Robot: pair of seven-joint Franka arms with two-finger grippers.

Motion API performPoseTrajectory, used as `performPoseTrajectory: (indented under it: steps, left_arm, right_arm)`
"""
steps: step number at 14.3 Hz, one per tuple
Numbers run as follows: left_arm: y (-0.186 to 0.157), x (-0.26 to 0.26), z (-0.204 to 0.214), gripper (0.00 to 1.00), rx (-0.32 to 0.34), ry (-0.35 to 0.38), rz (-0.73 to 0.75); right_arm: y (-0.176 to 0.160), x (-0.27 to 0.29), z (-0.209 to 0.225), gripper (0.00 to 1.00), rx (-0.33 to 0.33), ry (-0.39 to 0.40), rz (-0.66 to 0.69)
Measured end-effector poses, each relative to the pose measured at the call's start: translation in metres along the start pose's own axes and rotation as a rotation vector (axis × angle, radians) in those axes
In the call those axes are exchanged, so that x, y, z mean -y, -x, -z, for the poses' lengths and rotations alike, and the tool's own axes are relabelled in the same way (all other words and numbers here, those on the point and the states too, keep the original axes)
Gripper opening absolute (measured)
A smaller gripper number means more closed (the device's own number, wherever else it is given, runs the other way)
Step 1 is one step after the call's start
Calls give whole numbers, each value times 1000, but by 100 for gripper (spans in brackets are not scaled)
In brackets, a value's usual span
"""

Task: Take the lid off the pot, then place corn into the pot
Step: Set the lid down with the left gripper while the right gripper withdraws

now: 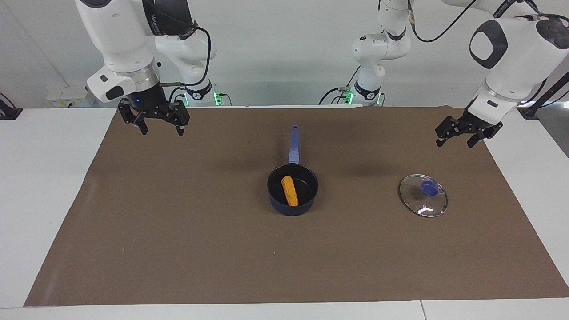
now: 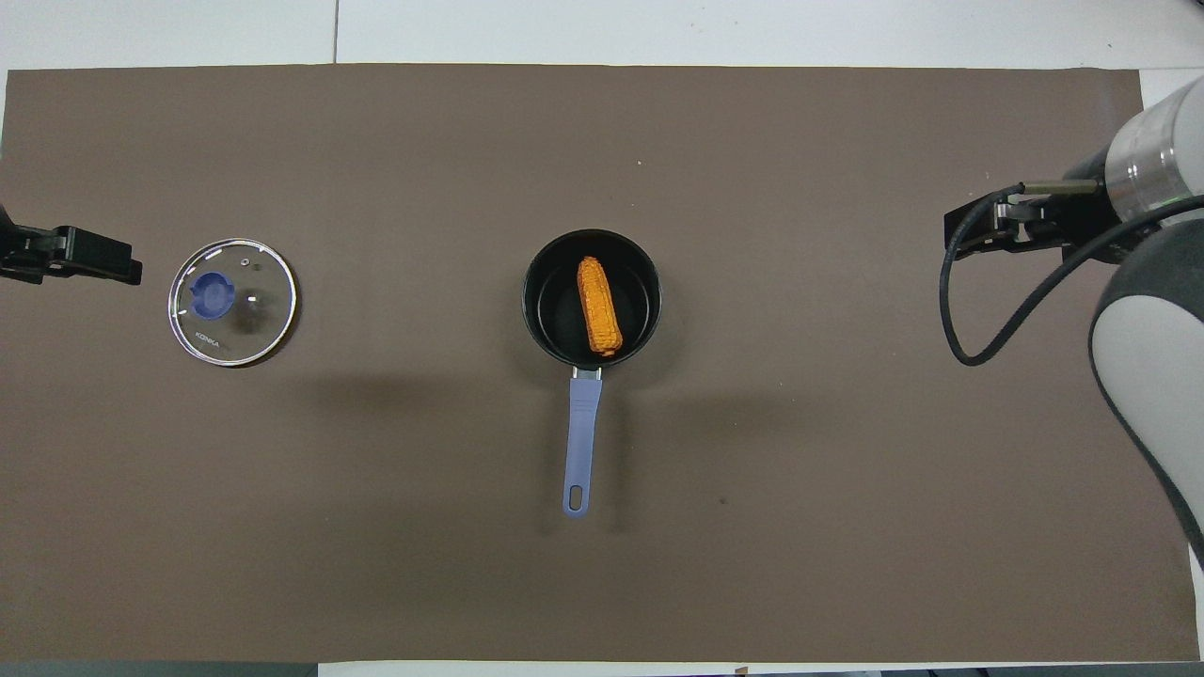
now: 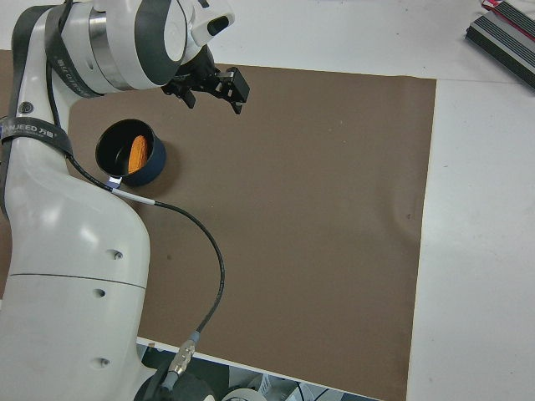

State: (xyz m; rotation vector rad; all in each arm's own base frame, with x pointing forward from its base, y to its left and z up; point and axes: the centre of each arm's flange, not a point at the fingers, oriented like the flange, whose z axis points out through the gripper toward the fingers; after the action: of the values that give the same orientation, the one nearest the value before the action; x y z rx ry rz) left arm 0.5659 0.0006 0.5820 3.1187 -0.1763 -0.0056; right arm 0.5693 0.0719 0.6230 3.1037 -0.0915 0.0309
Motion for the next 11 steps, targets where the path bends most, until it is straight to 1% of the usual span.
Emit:
performPoseTrajectory:
  steps: [3,6,9,10,11]
  left_arm:
    - [21,-13,16,100,26,-3,4]
    - [28,-38,5,100,51,-5,25]
    - [26,-60,3,100,39,-8,30]
    - [26,-65,5,100,34,-9,24]
    - [26,-69,8,100,31,-9,20]
  right_arm:
    - [6,-7,1,100,30,10,10]
    - [8,-48,-1,100,67,17,31]
    - [14,-82,3,100,92,21,25]
    - [18,-85,5,100,106,24,20]
    - [21,-84,7,100,106,26,21]
